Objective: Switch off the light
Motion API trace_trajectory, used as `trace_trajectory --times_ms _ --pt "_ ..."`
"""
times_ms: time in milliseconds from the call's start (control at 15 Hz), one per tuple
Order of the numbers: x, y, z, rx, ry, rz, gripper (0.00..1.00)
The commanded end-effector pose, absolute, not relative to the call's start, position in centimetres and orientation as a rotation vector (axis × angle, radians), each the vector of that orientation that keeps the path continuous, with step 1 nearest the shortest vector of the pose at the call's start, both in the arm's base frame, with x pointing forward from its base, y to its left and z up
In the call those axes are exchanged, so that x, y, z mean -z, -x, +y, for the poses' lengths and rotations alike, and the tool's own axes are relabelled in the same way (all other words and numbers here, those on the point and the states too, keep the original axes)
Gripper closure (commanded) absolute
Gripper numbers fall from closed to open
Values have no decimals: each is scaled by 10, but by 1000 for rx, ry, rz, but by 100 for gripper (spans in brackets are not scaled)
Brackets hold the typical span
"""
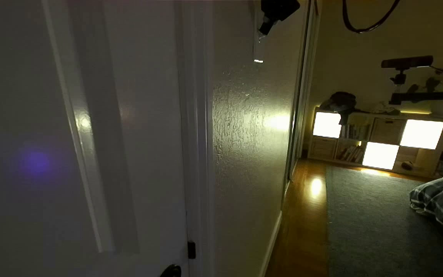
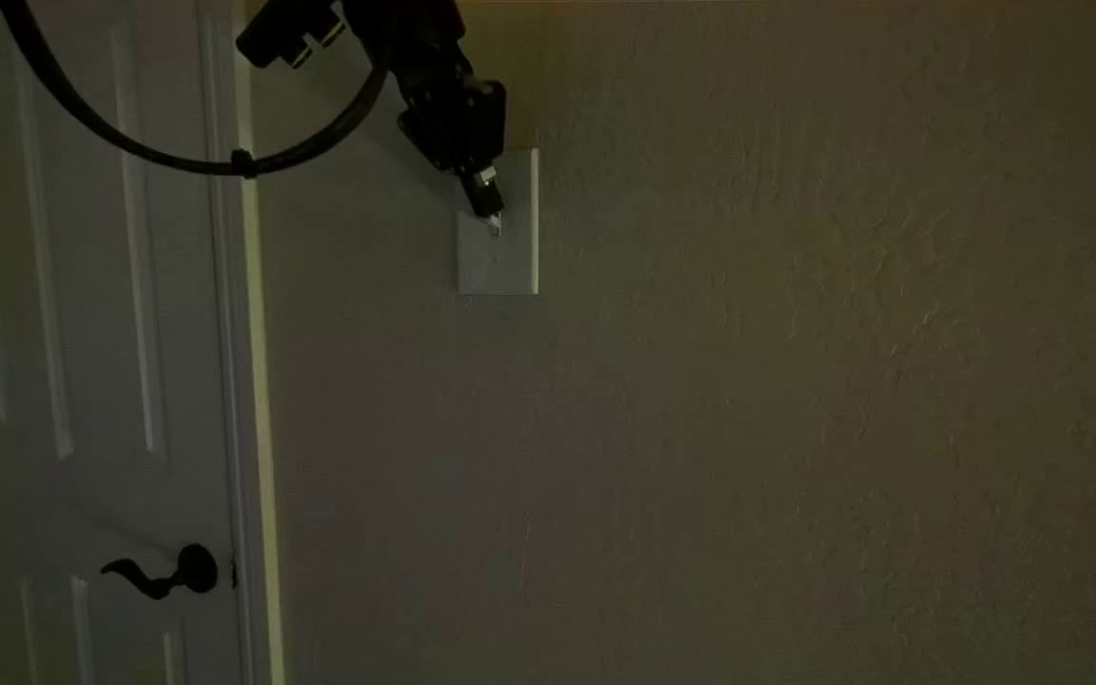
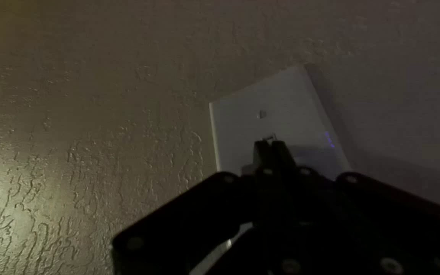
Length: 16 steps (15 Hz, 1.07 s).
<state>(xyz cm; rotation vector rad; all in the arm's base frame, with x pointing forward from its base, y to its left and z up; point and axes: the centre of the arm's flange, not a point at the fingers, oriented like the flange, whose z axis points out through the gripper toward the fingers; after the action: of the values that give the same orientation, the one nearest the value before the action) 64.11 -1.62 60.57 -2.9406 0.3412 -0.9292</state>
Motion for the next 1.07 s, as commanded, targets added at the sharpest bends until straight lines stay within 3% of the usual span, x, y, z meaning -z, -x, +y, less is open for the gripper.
trace_trajectory --times_ms 0,533,1000 --pt "-595 -650 -26 876 2930 384 94" --pt "-566 -635 -37 719 2946 450 94" --pt "-534 -577 -24 355 3047 403 94"
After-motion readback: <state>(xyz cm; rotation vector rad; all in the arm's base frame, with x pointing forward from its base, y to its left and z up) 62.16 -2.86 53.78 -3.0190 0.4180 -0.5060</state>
